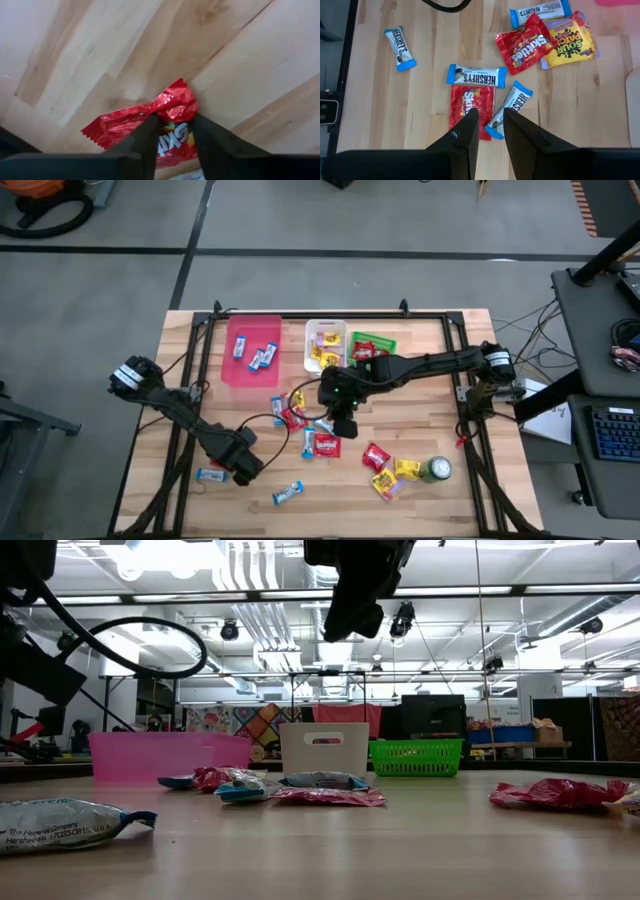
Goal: Sort candy
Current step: Put the red candy into the green bin, then put the white chocolate into the pink bin
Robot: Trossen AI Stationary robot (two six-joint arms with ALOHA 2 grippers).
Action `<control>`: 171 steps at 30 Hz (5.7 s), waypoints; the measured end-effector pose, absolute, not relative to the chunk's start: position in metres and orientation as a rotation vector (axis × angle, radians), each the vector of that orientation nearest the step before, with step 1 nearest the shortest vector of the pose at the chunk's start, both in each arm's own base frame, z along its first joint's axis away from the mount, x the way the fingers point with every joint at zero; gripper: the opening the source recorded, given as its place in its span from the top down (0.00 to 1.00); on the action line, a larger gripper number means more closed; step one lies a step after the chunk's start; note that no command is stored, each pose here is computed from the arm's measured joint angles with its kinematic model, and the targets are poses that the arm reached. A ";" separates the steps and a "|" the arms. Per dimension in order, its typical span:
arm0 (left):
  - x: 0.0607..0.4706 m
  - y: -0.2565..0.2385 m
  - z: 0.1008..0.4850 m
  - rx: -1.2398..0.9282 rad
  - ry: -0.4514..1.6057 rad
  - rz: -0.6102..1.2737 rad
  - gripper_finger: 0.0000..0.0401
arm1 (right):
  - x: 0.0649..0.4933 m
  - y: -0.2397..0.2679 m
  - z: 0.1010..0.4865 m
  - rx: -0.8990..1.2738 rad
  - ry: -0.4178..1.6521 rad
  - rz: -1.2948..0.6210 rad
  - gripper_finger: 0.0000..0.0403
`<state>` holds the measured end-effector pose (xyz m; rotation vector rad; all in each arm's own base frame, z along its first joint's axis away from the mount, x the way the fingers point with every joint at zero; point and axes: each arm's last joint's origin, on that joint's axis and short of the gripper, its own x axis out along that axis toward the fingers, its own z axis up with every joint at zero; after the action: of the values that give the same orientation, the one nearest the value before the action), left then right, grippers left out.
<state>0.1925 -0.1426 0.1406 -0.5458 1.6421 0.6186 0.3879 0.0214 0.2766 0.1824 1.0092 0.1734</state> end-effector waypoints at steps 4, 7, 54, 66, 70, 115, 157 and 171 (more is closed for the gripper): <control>0.196 -0.143 0.145 -0.492 1.601 0.585 0.92 | 0.388 0.024 0.277 0.178 1.007 0.180 0.80; 0.201 -0.144 0.152 -0.443 1.538 0.554 0.98 | 0.390 0.028 0.275 0.165 0.981 0.196 0.79; 0.286 -0.152 0.201 0.743 0.923 0.392 1.00 | 0.400 0.042 0.217 0.441 0.385 -0.219 0.56; 0.310 -0.148 0.210 0.698 0.818 0.319 1.00 | 0.400 0.051 0.219 0.442 0.366 -0.195 0.57; 0.311 -0.147 0.211 0.687 0.808 0.322 1.00 | 0.399 0.051 0.218 0.444 0.377 -0.197 0.57; 0.304 -0.141 0.219 0.625 0.811 0.369 0.63 | 0.394 0.036 0.218 0.403 0.504 -0.259 0.98; 0.207 -0.112 0.239 0.167 0.521 0.439 0.73 | 0.273 -0.166 0.219 0.364 0.874 -0.533 0.97; 0.207 -0.112 0.239 0.152 0.519 0.444 0.73 | 0.260 -0.177 0.212 0.465 0.887 -0.644 0.70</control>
<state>0.2071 -0.1119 0.2392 0.1515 0.5186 0.4437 0.2600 -0.1770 0.2122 0.4652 0.8870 -0.6438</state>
